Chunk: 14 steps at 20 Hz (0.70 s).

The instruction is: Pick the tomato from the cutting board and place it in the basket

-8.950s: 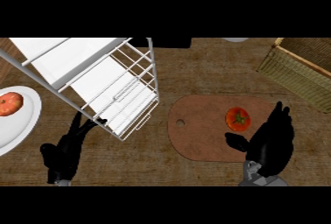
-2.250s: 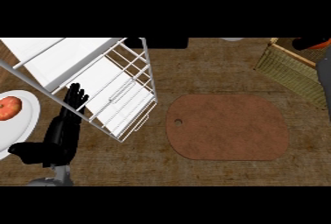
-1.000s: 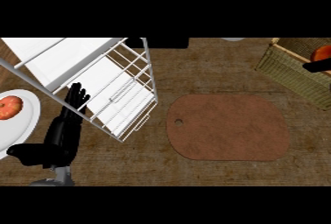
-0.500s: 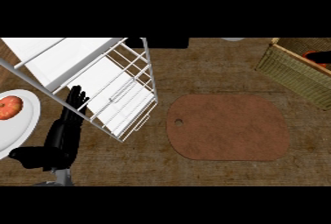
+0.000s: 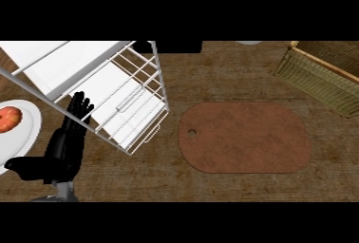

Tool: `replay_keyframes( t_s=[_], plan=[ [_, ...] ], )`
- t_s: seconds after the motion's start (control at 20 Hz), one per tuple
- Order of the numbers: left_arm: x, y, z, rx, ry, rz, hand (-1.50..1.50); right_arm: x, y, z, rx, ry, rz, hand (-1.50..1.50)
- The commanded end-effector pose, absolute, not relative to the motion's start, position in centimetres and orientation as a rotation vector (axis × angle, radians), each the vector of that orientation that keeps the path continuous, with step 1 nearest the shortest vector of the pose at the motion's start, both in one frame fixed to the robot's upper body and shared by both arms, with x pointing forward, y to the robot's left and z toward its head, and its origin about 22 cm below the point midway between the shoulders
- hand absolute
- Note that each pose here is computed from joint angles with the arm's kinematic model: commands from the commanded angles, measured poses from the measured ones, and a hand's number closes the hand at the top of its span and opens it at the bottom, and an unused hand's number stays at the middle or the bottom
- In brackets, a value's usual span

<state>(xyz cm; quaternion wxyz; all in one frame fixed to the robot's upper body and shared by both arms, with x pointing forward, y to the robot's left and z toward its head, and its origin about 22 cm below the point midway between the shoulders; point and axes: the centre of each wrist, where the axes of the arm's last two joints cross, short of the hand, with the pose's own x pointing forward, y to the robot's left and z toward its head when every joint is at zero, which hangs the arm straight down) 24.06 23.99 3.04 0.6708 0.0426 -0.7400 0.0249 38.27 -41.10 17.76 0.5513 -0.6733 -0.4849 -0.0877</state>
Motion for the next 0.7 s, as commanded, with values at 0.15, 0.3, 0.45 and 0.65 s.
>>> replay_keyframes(
  t_s=[0.15, 0.3, 0.45, 0.65],
  plan=[
    [23.9, 24.6, 2.5, 0.121, -1.664, 0.084, 0.0, 33.9, -41.8, 20.5, -1.607, -1.18, -0.433, -1.5],
    [22.6, 24.7, 2.1, 0.104, -1.642, 0.085, 0.0, 30.1, -42.9, 21.3, -1.557, -1.251, -0.444, -1.5],
    [24.1, 23.8, 3.0, 0.136, -1.67, 0.088, 0.0, 26.3, -44.0, 22.0, -1.589, -1.253, -0.39, -1.5],
    [23.1, 23.5, 3.4, 0.108, -1.661, 0.073, 0.0, 24.1, -43.6, 23.9, -1.487, -1.35, -0.398, -1.5]
  ],
)
